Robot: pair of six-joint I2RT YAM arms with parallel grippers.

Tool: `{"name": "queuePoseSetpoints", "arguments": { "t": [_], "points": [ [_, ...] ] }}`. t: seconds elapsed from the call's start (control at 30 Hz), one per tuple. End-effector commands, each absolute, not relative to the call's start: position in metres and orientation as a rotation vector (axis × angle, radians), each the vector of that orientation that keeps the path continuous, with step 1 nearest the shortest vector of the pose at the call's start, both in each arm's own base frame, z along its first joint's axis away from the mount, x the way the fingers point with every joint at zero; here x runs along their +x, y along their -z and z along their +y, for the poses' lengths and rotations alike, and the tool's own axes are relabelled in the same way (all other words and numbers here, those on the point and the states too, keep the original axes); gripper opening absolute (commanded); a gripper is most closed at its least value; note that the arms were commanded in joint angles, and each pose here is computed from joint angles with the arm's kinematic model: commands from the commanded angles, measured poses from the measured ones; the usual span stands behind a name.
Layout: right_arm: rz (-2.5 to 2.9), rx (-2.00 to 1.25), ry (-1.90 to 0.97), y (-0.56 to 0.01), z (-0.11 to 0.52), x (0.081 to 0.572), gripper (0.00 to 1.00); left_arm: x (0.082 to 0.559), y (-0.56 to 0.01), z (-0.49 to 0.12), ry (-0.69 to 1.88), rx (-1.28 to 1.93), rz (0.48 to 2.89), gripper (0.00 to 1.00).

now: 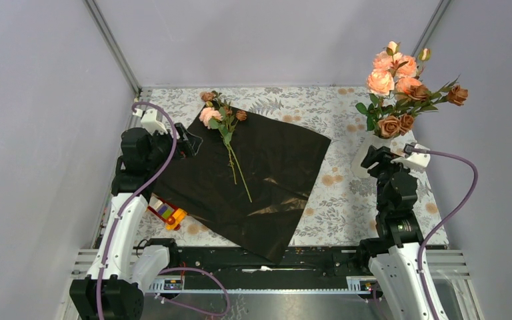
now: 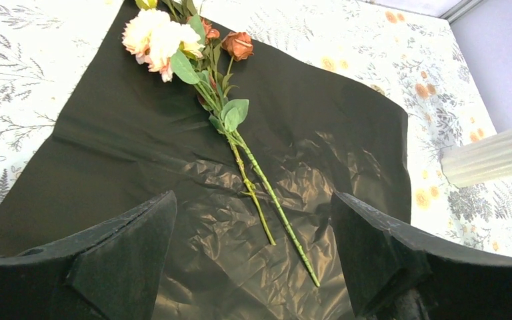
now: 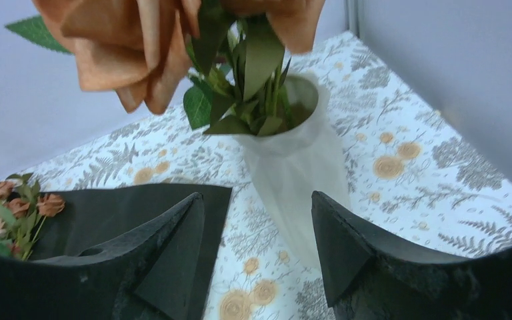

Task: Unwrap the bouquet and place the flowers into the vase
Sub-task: Insert the fake flower into the vase.

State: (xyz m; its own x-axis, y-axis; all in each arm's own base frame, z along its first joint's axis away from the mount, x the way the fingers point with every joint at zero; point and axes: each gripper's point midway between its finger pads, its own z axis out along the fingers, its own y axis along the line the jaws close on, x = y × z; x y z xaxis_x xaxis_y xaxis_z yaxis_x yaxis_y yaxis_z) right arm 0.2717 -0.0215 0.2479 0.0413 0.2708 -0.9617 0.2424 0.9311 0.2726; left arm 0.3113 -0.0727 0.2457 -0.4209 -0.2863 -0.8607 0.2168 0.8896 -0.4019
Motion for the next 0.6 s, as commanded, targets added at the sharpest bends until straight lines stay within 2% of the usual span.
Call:
{"name": "queuePoseSetpoints", "arguments": {
  "t": [0.0, 0.27, 0.57],
  "points": [
    [1.619, 0.435, -0.151, -0.231, 0.000, 0.266, 0.66, 0.314, -0.252, -0.088, 0.612, -0.017, 1.885, 0.91],
    [1.738, 0.377, -0.307, -0.201, 0.050, 0.261, 0.63, 0.311, -0.217, -0.121, 0.796, -0.267, 1.952, 0.89],
    [1.814, 0.283, -0.400, -0.188, 0.095, 0.267, 0.57, 0.326, -0.161, -0.188, 0.923, -0.353, 2.077, 0.86]
  ]
}}
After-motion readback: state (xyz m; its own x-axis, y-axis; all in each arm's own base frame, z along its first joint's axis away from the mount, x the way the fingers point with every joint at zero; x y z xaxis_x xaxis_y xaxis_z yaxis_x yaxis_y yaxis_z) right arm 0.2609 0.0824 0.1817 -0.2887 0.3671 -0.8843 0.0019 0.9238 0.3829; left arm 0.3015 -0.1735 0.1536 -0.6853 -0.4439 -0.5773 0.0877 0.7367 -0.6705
